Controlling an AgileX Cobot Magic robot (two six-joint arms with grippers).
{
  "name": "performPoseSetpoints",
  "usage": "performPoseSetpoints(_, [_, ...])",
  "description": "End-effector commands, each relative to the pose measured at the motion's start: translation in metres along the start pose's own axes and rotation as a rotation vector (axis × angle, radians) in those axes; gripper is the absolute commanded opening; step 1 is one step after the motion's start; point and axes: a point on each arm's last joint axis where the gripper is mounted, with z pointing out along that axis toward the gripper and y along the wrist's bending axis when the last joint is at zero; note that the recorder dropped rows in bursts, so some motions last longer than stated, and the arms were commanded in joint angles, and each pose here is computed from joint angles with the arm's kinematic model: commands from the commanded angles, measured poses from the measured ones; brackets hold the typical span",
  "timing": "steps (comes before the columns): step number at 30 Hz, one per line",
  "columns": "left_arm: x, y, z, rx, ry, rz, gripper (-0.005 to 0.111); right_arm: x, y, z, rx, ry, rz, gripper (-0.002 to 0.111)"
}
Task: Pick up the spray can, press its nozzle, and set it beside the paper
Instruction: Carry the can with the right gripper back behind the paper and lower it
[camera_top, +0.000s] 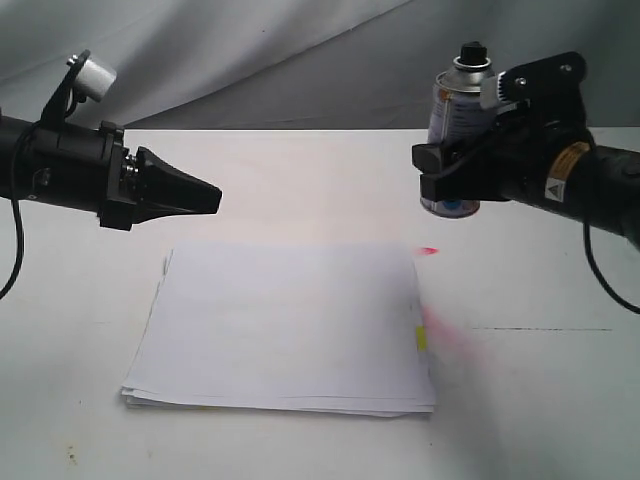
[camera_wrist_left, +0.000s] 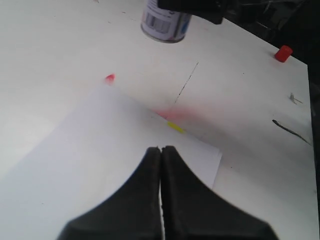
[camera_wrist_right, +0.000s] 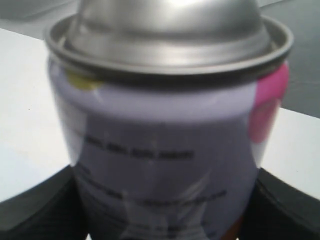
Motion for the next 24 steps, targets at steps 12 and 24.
performPoseSetpoints(12, [-0.001,-0.003,-0.002,0.002,-0.007,-0.032,0.000,0.024,-0.024,0.101,0.002,-0.127,0.007,0.000])
performPoseSetpoints(24, [-0.001,-0.002,-0.002,-0.002,-0.006,-0.033,0.000,0.065,-0.030,0.123,0.016,-0.062,0.008,0.000])
